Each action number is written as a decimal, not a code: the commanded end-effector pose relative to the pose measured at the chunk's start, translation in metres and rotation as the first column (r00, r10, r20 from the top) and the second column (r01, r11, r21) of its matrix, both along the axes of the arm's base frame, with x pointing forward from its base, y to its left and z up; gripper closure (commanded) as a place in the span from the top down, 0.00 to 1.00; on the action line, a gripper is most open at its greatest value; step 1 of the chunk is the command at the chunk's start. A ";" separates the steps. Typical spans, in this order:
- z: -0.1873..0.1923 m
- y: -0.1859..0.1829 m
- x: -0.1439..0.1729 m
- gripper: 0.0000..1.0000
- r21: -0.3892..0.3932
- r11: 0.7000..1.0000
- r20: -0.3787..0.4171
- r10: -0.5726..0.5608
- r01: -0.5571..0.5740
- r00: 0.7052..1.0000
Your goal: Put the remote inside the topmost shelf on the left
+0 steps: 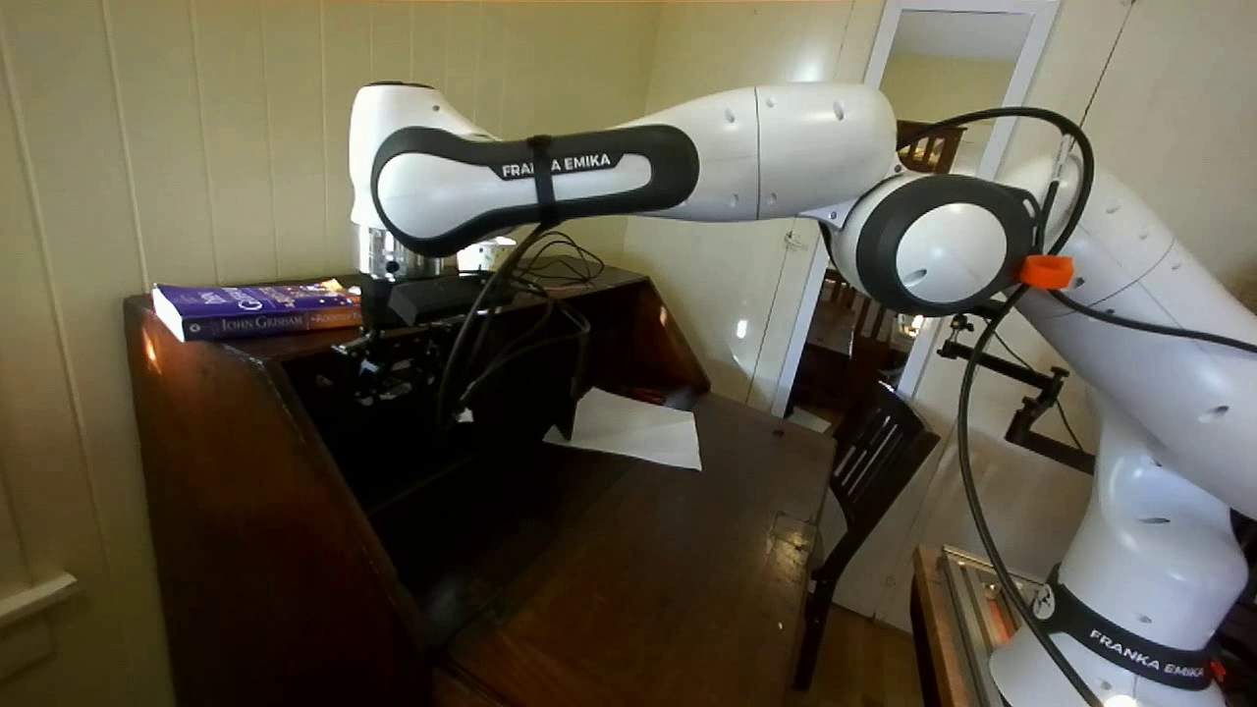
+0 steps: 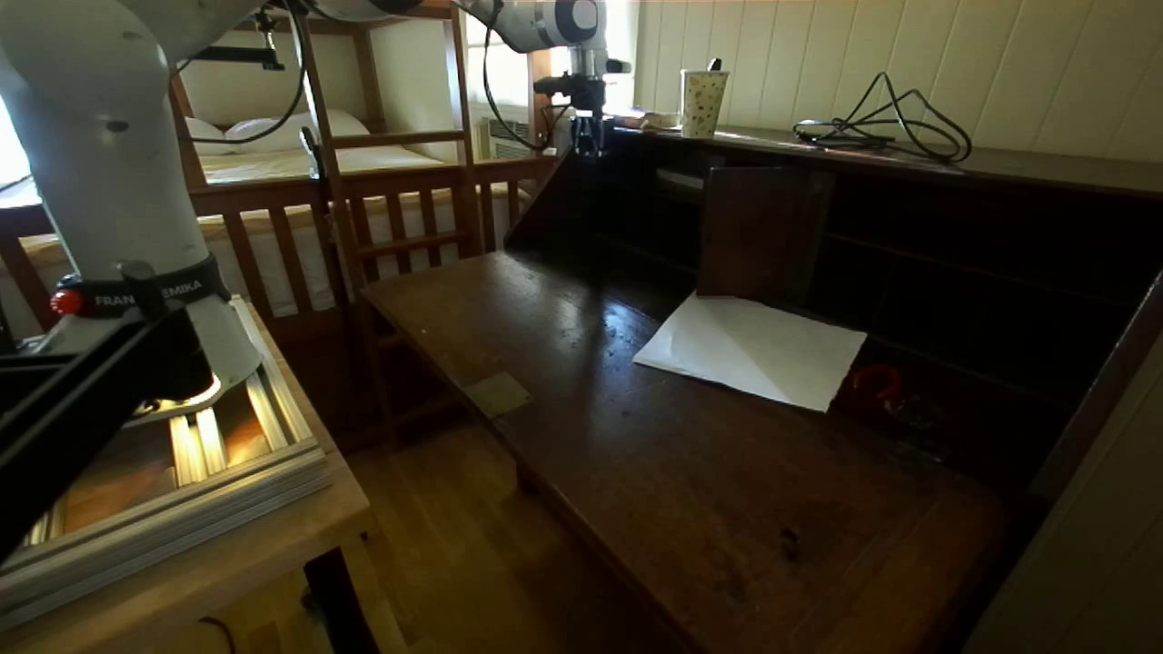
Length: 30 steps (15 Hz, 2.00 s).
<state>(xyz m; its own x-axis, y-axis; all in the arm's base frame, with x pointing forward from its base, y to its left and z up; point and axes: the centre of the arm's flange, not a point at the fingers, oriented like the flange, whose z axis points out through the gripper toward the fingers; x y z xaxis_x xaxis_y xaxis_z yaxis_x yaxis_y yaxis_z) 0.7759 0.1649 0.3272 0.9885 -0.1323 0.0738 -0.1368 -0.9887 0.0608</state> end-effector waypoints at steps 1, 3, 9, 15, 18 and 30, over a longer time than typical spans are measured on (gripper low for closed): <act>0.005 0.005 0.027 0.36 -0.024 1.000 0.021 -0.003 0.004 1.000; 0.001 0.001 0.029 0.36 -0.016 1.000 0.026 -0.002 0.002 1.000; -0.005 0.002 0.039 0.36 -0.020 1.000 0.047 0.018 -0.017 0.999; -0.011 0.012 0.044 0.36 -0.024 0.999 0.072 0.048 -0.047 0.996; -0.014 0.016 0.047 0.36 -0.026 0.998 0.109 0.061 -0.059 0.992; -0.018 0.015 0.026 0.36 0.005 0.998 0.101 0.056 -0.057 0.993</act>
<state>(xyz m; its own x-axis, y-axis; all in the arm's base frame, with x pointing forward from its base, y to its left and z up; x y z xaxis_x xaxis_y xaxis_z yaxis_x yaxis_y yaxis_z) 0.7959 0.1762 0.3060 0.9826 -0.0892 0.1629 -0.0988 -0.9938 0.0518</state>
